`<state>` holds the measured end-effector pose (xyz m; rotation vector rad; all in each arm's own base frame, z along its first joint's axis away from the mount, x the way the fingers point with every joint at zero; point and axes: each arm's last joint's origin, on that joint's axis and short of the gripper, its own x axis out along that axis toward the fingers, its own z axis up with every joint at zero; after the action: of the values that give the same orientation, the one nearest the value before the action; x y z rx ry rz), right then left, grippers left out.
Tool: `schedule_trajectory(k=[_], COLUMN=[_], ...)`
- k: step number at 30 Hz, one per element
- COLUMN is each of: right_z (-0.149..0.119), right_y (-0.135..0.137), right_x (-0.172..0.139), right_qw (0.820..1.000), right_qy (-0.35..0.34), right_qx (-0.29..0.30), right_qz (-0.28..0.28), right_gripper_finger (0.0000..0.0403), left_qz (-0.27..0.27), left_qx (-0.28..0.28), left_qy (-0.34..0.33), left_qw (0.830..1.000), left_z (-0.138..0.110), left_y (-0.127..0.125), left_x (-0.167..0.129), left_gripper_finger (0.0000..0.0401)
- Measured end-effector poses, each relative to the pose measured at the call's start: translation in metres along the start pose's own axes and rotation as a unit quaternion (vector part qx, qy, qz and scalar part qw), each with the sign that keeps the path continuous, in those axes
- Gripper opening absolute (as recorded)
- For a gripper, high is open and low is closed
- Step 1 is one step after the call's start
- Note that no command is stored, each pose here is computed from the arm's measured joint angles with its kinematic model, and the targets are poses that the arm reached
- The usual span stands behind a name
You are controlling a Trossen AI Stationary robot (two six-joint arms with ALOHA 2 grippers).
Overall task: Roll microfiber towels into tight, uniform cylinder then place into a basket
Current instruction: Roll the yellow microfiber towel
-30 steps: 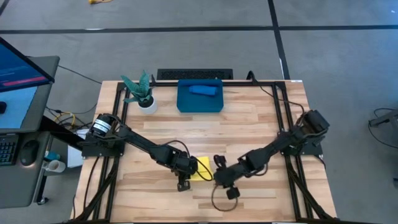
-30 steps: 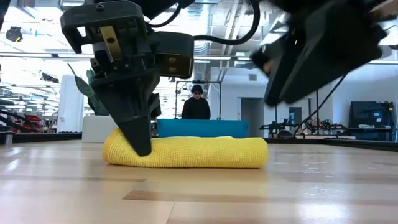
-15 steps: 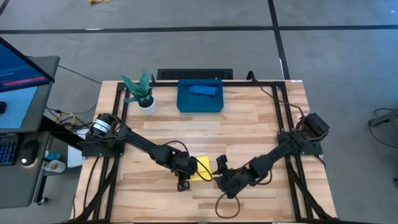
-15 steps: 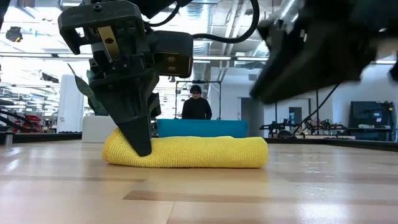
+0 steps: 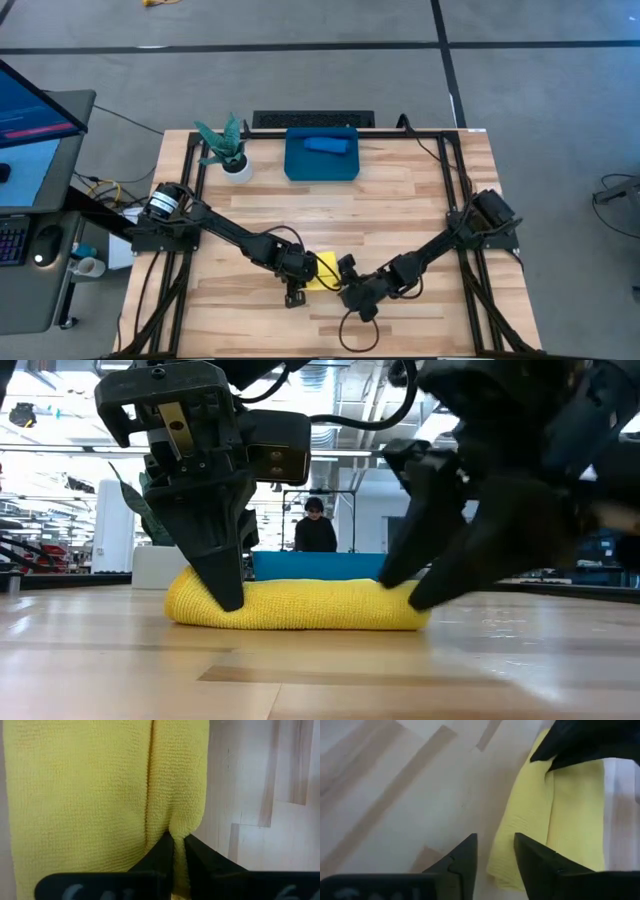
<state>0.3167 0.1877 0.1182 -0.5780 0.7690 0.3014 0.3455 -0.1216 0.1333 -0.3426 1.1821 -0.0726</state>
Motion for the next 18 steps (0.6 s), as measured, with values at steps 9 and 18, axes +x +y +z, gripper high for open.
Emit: schedule_trajectory(k=[9, 18], right_z=[-0.006, -0.016], right_y=[-0.006, -0.013], right_x=[0.006, 0.019], right_qw=[1.0, 0.997], right_qy=[0.02, 0.04], right_qx=[0.011, 0.058], right_qz=[-0.018, 0.008], right_gripper_finger=[0.0214, 0.0189], left_qz=[0.001, -0.003], left_qx=[0.0, 0.0], left_qy=[-0.002, -0.011], left_qw=[1.0, 1.0], left_z=[0.001, 0.002], left_y=[0.0, -0.001], left_x=[0.0, 0.0], left_gripper_finger=[0.002, 0.002])
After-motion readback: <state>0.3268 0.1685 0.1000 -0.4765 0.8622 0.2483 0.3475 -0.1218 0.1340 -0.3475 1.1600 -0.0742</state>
